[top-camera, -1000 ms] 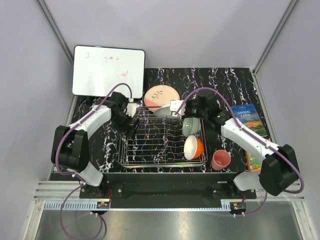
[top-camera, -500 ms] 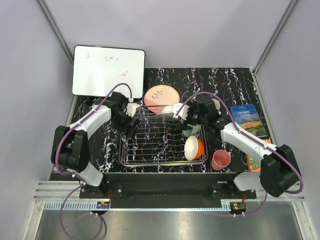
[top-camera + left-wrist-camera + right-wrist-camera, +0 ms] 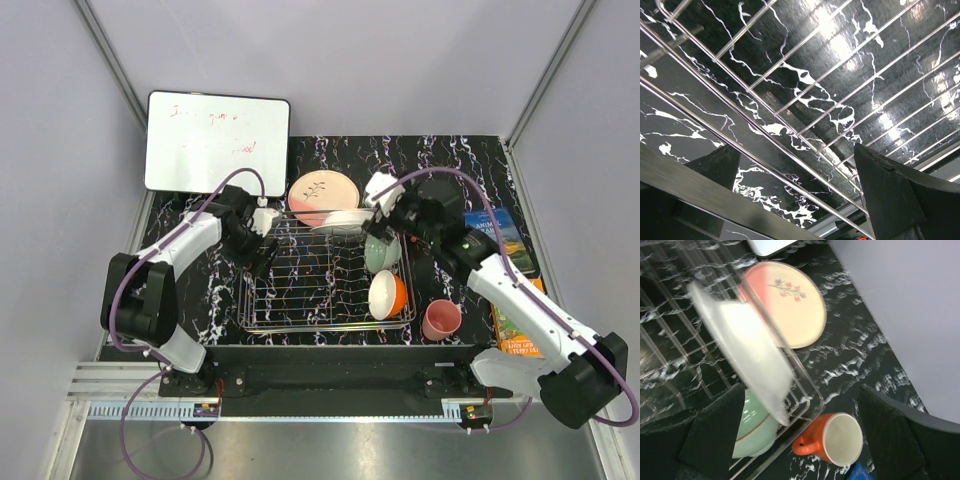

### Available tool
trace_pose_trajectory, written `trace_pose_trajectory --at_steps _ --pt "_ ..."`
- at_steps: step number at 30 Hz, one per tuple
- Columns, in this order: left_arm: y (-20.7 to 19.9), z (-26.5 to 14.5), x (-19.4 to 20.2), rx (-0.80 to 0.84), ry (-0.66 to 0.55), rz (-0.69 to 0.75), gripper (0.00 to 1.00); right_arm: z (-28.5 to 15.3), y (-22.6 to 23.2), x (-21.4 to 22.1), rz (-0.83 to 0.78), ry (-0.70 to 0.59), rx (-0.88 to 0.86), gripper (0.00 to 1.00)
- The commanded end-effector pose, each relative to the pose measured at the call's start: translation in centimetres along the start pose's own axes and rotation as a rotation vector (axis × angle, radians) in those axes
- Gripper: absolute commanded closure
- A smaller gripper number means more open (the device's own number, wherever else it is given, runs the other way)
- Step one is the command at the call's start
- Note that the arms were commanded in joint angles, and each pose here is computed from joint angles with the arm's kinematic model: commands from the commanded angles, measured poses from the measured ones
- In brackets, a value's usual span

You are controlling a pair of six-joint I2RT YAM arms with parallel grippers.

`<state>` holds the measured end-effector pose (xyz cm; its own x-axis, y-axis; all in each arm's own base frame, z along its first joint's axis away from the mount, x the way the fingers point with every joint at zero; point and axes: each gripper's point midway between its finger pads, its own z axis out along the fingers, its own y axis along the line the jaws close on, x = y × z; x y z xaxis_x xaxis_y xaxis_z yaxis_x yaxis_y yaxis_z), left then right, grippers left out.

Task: Load the mixed dishes into the dish rack

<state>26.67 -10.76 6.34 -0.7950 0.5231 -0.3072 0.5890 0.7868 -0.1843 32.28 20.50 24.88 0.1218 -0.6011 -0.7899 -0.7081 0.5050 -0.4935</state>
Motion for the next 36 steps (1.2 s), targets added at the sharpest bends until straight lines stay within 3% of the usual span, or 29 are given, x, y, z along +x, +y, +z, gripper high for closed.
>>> trace_pose_trajectory --at_steps 1,5,10,14,17,24,29,36 --pt "-1.2 -1.0 -0.3 0.014 -0.055 0.093 0.01 -2.9 -8.2 -3.9 0.257 -0.039 0.399 0.0" --pt "-3.3 -1.8 0.3 0.026 -0.083 0.186 0.01 -2.1 -11.4 -4.7 0.397 -0.008 0.528 0.0" --pt "-4.6 -1.6 1.9 0.01 -0.047 0.262 0.01 1.6 -14.2 -1.2 0.528 0.141 0.633 0.0" --pt "-5.0 -1.1 3.6 -0.004 -0.008 0.3 0.01 3.6 -17.3 0.5 0.759 0.174 0.691 0.0" --pt "-4.7 -0.9 4.4 -0.029 0.022 0.315 0.01 6.6 -17.8 2.0 0.894 0.196 0.62 0.0" --pt "-3.1 -0.3 6.4 -0.097 0.084 0.356 0.01 15.1 -14.1 7.2 0.981 0.427 0.418 0.0" --pt "-1.6 0.0 7.9 -0.162 0.126 0.39 0.01 17.9 -12.4 8.7 1.041 0.445 0.348 0.0" --pt "-0.8 -0.2 6.5 -0.177 0.101 0.418 0.07 19.5 -10.9 9.5 1.091 0.459 0.291 0.01"
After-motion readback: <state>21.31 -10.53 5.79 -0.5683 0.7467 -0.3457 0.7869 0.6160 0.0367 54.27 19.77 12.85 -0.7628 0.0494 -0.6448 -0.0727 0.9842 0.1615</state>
